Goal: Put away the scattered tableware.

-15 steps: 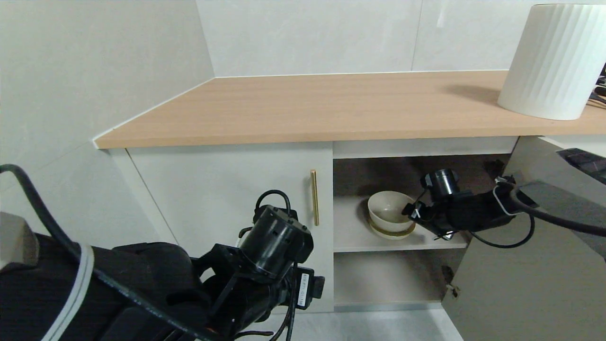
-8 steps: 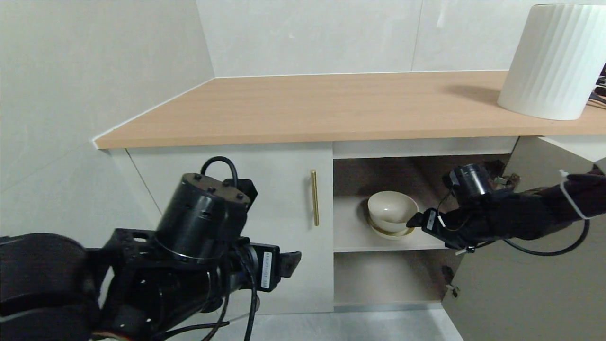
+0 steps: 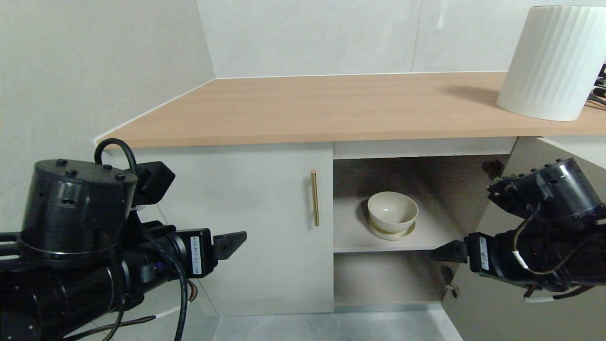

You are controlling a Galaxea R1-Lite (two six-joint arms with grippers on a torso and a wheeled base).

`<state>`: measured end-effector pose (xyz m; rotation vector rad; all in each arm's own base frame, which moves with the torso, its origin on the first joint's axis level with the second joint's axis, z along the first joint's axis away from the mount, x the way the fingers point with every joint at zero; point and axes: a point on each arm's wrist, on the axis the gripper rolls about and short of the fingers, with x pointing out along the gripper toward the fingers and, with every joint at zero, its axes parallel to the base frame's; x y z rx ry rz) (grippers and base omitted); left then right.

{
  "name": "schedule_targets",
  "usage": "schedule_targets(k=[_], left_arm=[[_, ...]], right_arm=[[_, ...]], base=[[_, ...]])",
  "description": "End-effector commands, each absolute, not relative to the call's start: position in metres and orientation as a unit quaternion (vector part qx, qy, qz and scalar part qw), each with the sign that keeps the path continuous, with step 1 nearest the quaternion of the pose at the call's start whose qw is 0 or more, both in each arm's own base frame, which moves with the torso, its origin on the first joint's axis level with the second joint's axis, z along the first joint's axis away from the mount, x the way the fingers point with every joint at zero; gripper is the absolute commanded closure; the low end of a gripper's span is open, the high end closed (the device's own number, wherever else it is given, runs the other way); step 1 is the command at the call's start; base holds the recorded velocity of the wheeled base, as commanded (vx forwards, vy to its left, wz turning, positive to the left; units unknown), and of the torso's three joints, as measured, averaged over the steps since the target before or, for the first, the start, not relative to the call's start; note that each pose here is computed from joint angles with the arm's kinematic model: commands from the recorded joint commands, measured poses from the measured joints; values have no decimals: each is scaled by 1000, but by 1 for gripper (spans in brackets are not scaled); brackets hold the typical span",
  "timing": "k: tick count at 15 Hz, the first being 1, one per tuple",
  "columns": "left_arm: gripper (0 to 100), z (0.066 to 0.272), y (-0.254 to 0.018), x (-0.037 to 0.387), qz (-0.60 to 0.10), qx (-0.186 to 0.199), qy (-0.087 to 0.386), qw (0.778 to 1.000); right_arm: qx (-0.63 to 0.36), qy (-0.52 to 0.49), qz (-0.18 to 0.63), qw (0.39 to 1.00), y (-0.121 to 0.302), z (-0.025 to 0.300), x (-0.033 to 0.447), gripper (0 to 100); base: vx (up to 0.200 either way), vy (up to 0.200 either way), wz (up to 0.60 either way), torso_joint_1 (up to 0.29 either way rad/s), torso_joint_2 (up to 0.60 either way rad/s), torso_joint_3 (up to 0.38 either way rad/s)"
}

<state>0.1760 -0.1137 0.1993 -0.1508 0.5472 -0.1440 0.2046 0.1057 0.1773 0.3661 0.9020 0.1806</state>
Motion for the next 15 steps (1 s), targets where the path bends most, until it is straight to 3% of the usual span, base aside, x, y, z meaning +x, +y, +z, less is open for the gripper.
schedule_targets(k=[1, 9, 15], left_arm=[[0, 201, -109, 177, -61, -78, 265, 959], [0, 198, -112, 179, -61, -76, 271, 958], [0, 198, -111, 179, -62, -76, 271, 958]], right_arm=[[176, 421, 106, 883, 100, 183, 182, 0], [175, 411, 106, 888, 98, 188, 177, 0], [171, 414, 109, 887, 99, 186, 174, 0]], base=[[0, 0, 0, 0, 0, 0], [0, 0, 0, 0, 0, 0], [-200, 0, 0, 4, 2, 4]])
